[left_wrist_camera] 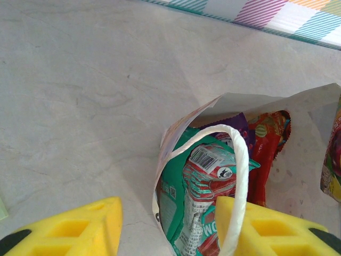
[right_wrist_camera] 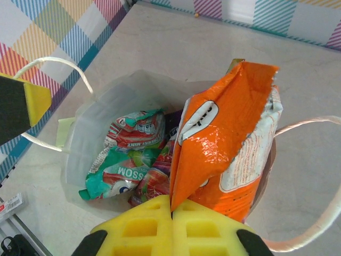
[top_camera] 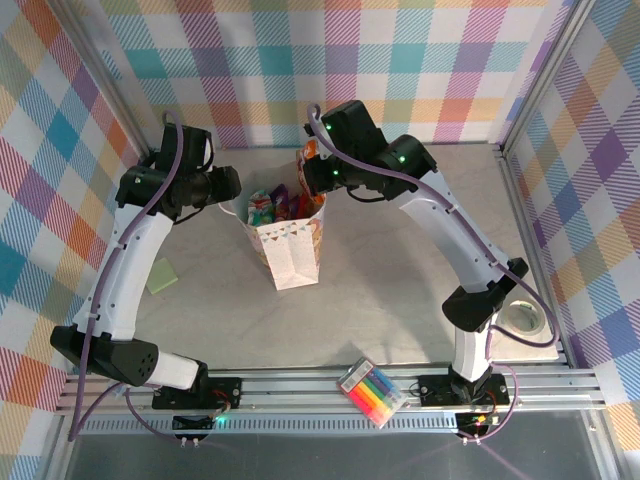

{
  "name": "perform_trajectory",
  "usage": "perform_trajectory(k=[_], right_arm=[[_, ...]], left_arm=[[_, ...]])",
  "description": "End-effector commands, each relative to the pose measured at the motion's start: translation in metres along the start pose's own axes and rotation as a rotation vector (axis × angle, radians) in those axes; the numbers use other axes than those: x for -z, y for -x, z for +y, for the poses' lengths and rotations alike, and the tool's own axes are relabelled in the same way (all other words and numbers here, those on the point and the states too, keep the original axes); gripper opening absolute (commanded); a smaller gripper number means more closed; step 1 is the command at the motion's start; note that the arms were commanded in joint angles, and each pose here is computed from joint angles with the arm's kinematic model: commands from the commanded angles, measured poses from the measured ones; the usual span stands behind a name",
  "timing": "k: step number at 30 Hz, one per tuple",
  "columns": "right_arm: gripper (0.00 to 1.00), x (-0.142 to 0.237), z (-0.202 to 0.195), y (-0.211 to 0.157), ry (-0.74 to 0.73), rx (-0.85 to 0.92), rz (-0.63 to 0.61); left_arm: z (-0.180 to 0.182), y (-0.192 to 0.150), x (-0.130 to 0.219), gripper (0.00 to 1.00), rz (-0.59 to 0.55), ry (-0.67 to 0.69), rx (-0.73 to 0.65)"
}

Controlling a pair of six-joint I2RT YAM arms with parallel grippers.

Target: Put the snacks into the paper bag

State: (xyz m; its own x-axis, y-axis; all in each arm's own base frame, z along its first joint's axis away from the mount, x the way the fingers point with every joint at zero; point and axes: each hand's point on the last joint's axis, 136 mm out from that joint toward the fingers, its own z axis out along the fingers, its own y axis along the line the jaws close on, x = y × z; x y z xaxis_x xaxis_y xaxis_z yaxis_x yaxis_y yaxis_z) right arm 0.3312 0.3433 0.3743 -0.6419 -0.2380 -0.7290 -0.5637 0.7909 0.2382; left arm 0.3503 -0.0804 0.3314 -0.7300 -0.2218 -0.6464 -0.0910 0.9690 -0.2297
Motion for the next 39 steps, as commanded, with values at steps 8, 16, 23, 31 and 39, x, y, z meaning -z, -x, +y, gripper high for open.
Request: perform_trajectory(k=[8, 16, 23, 31, 39], right_arm=[[0.0, 0.014, 0.011, 0.002, 0.062, -0.027, 0.007], [0.0, 0.017, 0.008, -0.005, 0.053, -0.027, 0.032], [0.0, 0.004, 0.006, -0.013, 0.049, -0.032, 0.075], [0.0, -0.018, 0.004, -0.017, 0.052, -0.056, 0.124], [0.41, -0.035, 0.028, -0.001, 0.183, -0.118, 0.084]], left_arm=[[-0.001, 0.008, -0.005, 0.49, -0.009, -0.022, 0.002], [0.0, 0.008, -0.006, 0.49, -0.006, -0.025, 0.009], [-0.003, 0.008, -0.01, 0.5, -0.002, -0.042, 0.026], [-0.001, 0.008, -0.012, 0.5, 0.001, -0.032, 0.025], [-0.002, 0.008, -0.02, 0.5, 0.017, -0.032, 0.026]])
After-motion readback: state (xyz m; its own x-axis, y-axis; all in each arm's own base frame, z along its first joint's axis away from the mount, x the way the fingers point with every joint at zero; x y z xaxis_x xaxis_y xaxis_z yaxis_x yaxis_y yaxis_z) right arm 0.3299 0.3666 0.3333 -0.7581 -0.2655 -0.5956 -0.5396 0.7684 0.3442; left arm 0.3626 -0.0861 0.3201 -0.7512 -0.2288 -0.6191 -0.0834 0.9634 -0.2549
